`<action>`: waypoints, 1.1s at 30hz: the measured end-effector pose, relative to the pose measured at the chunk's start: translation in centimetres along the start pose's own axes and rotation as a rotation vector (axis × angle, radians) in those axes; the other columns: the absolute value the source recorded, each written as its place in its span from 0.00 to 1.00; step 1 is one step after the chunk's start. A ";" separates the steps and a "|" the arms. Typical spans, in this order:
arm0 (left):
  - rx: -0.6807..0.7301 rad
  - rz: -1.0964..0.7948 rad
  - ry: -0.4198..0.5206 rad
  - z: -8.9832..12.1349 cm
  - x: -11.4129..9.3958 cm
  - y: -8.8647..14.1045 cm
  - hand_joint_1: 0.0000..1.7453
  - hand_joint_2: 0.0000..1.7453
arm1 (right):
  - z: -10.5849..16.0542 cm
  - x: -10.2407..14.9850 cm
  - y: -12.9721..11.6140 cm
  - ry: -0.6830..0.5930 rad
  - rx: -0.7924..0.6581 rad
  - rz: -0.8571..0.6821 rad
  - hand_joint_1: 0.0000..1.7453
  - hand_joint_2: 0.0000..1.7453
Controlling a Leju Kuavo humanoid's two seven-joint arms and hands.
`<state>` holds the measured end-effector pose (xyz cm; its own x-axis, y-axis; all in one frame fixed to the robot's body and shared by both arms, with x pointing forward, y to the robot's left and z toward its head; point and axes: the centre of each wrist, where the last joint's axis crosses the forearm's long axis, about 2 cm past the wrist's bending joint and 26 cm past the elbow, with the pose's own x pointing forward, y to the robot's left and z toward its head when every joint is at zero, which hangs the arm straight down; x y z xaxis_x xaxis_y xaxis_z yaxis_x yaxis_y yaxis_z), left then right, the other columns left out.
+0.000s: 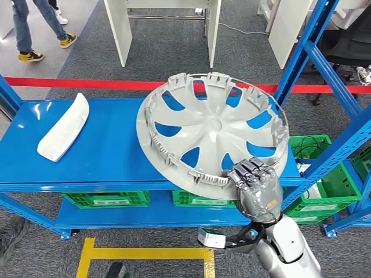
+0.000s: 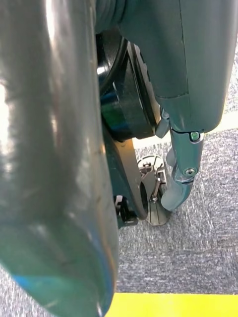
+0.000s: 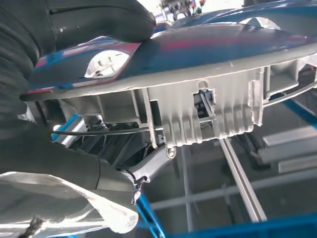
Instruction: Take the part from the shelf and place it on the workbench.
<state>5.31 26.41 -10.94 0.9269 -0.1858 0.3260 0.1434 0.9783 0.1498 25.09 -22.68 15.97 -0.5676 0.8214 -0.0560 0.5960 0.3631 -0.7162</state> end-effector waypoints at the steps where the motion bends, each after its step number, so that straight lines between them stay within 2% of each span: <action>1: 0.003 0.003 -0.004 0.0 0.0 0.0 0.00 0.25 | -0.1 0.1 -0.2 -0.011 -0.013 0.000 1.00 1.00; 4: 0.011 0.014 -0.018 0.0 0.0 0.0 0.00 1.00 | -0.4 0.5 -1.0 -0.042 -0.054 0.004 1.00 1.00; 20: 0.014 0.058 -0.093 0.0 -0.1 0.0 0.00 1.00 | -0.9 2.2 -3.1 -0.105 -0.137 0.000 1.00 1.00; 33: 0.030 0.085 -0.082 0.0 -0.1 0.0 0.00 1.00 | -0.9 2.8 -3.3 -0.082 -0.155 -0.046 1.00 1.00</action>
<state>5.18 26.45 -10.95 0.9038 -0.1107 0.4133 0.0542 0.9878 0.1461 22.08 -21.22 18.77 -0.6366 0.7663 -0.0868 0.6456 0.4680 -0.6034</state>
